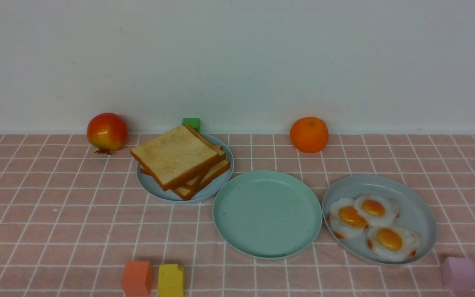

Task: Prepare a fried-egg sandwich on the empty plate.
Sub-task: Use the left arm to grab a slice of bread, then use the left arm to put a slice of bread into the empty plate in the middle, then use the right arm to grab a fried egg

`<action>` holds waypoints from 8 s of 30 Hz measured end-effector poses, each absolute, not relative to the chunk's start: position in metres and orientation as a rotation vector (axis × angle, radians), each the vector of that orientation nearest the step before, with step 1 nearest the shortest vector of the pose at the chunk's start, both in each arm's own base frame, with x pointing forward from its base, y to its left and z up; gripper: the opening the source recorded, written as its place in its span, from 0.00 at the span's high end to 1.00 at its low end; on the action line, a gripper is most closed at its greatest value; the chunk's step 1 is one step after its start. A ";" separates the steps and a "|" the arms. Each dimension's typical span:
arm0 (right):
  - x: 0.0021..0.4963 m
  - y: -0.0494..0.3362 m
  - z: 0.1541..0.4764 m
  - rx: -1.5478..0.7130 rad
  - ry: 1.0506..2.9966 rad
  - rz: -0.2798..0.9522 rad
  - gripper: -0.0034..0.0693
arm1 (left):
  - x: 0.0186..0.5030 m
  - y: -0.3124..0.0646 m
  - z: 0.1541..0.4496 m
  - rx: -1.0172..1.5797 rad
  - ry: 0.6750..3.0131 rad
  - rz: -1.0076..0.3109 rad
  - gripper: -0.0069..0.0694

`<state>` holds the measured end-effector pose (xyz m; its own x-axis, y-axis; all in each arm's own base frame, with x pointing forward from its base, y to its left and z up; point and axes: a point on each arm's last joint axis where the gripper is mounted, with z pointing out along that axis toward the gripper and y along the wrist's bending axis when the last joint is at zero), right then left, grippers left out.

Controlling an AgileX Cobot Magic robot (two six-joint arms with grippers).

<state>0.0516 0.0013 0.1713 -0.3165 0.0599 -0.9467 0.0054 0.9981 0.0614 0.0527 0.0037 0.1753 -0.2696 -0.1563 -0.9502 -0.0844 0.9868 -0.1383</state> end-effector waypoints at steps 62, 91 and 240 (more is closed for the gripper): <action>0.039 -0.002 0.276 0.168 1.098 0.217 0.62 | 0.023 0.004 0.306 -0.242 0.845 -0.414 0.60; 0.051 0.014 0.312 0.121 1.945 0.317 0.62 | 0.206 -0.013 0.327 -0.723 2.123 -0.572 0.60; 0.347 0.056 0.260 0.647 2.604 0.481 0.16 | 0.320 -0.102 0.375 0.056 2.549 -0.387 0.29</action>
<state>0.3473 0.0560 0.2597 -0.8071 0.5051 -0.3056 0.3627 0.8327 0.4185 0.3205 -0.1017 0.3754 -0.8448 -0.0405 -0.5335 0.1197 0.9576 -0.2622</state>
